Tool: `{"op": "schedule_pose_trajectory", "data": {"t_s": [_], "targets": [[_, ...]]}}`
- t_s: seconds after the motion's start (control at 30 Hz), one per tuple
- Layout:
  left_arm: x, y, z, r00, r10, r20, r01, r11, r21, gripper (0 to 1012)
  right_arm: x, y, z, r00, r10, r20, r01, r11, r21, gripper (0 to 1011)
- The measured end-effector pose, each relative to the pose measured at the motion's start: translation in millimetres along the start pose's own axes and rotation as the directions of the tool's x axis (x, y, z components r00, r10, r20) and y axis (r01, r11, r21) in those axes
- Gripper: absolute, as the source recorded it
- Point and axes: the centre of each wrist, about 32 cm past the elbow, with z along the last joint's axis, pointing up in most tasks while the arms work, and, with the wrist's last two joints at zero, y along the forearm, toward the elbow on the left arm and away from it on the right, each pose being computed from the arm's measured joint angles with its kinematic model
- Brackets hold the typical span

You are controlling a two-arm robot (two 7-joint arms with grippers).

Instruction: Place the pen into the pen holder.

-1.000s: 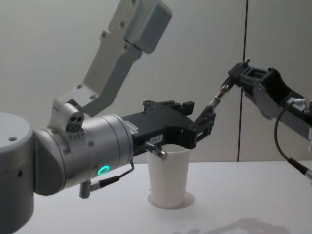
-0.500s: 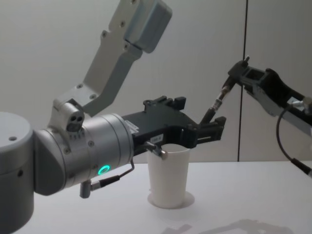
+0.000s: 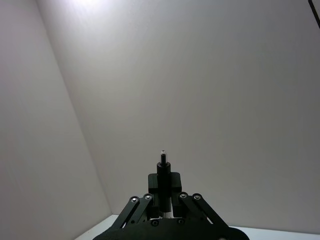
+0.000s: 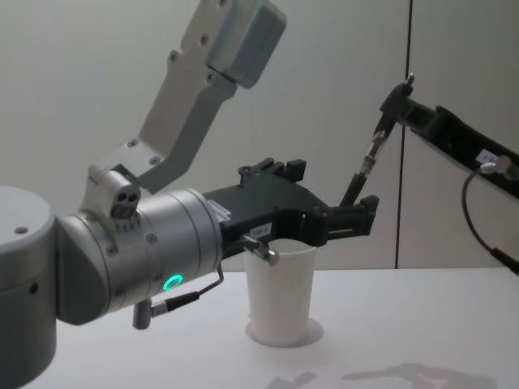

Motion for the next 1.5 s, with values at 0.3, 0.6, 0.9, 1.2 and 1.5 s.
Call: {"op": "schedule_pose_trajectory", "data": {"t_s": [0.3, 0.6, 0.9, 1.2, 1.5], "targets": [[0.0, 0.0, 0.0, 1.0000, 0.000, 0.000, 0.000, 1.0000, 0.000, 1000, 5.8, 6.5, 4.4, 0.994, 0.004, 0.106, -0.005, 1.000, 0.010, 122], [0.0, 0.0, 0.0, 1.0000, 0.000, 0.000, 0.000, 1.0000, 0.000, 1000, 13.4, 12.8, 6.6, 0.987, 0.009, 0.158, -0.013, 1.000, 0.028, 122], [0.0, 0.0, 0.0, 1.0000, 0.000, 0.000, 0.000, 1.0000, 0.000, 1000, 24.4, 19.0, 2.3, 0.986, 0.025, 0.164, -0.034, 0.998, 0.051, 122], [0.0, 0.0, 0.0, 1.0000, 0.000, 0.000, 0.000, 1.0000, 0.000, 1000, 36.2, 25.6, -5.3, 0.987, 0.055, 0.149, -0.063, 0.997, 0.054, 122], [0.0, 0.0, 0.0, 1.0000, 0.000, 0.000, 0.000, 1.0000, 0.000, 1000, 45.0, 34.5, -12.0, 0.987, 0.082, 0.136, -0.089, 0.995, 0.045, 122]]}}
